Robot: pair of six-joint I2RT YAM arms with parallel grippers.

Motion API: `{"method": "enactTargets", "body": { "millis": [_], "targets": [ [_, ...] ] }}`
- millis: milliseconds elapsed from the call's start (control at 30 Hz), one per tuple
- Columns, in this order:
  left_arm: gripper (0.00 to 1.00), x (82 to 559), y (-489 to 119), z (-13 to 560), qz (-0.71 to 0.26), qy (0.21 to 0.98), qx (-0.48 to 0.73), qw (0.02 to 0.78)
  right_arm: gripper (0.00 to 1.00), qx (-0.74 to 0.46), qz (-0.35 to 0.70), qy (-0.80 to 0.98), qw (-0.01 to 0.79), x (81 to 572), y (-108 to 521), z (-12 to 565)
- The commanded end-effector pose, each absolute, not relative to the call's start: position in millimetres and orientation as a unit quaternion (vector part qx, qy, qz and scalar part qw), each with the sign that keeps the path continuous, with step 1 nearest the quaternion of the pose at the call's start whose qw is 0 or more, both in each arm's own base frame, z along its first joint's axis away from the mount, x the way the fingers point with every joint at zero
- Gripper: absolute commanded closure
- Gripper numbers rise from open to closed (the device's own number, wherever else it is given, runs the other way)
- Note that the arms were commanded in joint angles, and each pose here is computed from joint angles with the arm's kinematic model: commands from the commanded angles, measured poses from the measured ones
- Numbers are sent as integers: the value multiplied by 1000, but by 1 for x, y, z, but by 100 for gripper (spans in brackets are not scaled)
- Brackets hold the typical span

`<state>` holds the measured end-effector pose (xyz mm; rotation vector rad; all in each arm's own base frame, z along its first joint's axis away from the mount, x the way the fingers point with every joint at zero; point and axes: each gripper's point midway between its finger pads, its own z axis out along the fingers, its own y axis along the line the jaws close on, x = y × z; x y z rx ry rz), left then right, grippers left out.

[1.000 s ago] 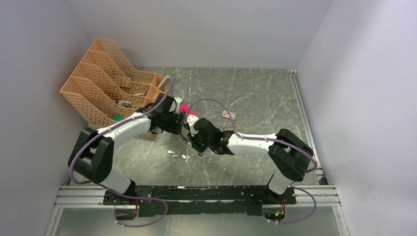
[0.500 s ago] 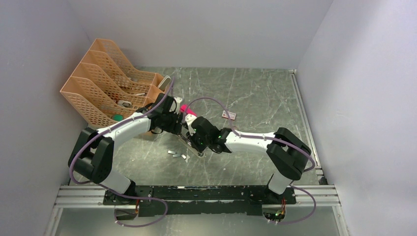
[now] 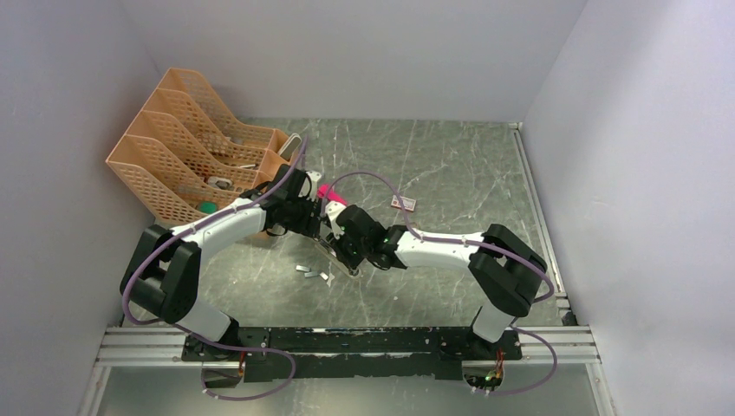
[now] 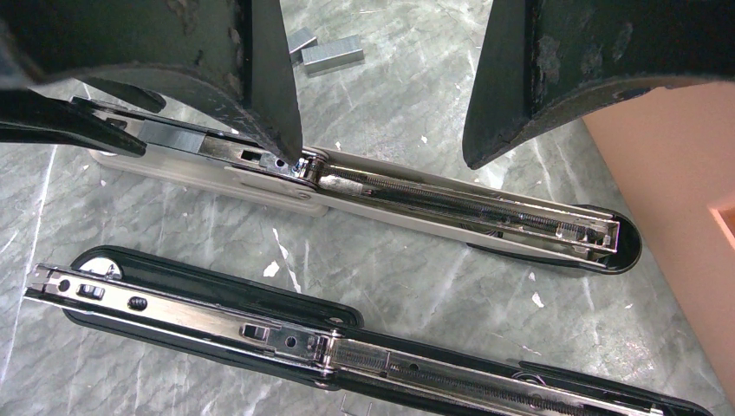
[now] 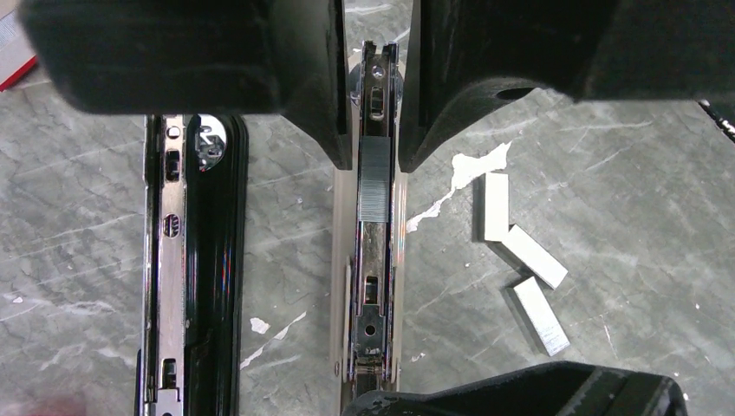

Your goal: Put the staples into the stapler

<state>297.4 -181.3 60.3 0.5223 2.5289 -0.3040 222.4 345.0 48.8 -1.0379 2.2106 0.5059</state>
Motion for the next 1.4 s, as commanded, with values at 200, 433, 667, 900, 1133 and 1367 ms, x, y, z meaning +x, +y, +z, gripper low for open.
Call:
{"method": "enactTargets", "body": {
  "millis": [200, 433, 667, 900, 1133, 1367],
  "targets": [
    [27, 299, -181, 64, -108, 933, 199, 280, 64, -393, 200, 836, 325, 220, 345, 53],
    [27, 299, -182, 64, -109, 933, 200, 280, 61, -364, 232, 810, 396, 229, 350, 91],
    [27, 300, -182, 64, -108, 933, 200, 280, 64, -338, 230, 815, 411, 238, 351, 92],
    [27, 299, -182, 66, -109, 932, 200, 282, 69, -321, 207, 836, 394, 244, 349, 73],
    [27, 298, -183, 68, -109, 930, 201, 286, 66, -312, 202, 841, 394, 251, 352, 66],
    [27, 299, -183, 67, -107, 931, 203, 285, 66, -297, 199, 845, 397, 261, 356, 61]
  ]
}}
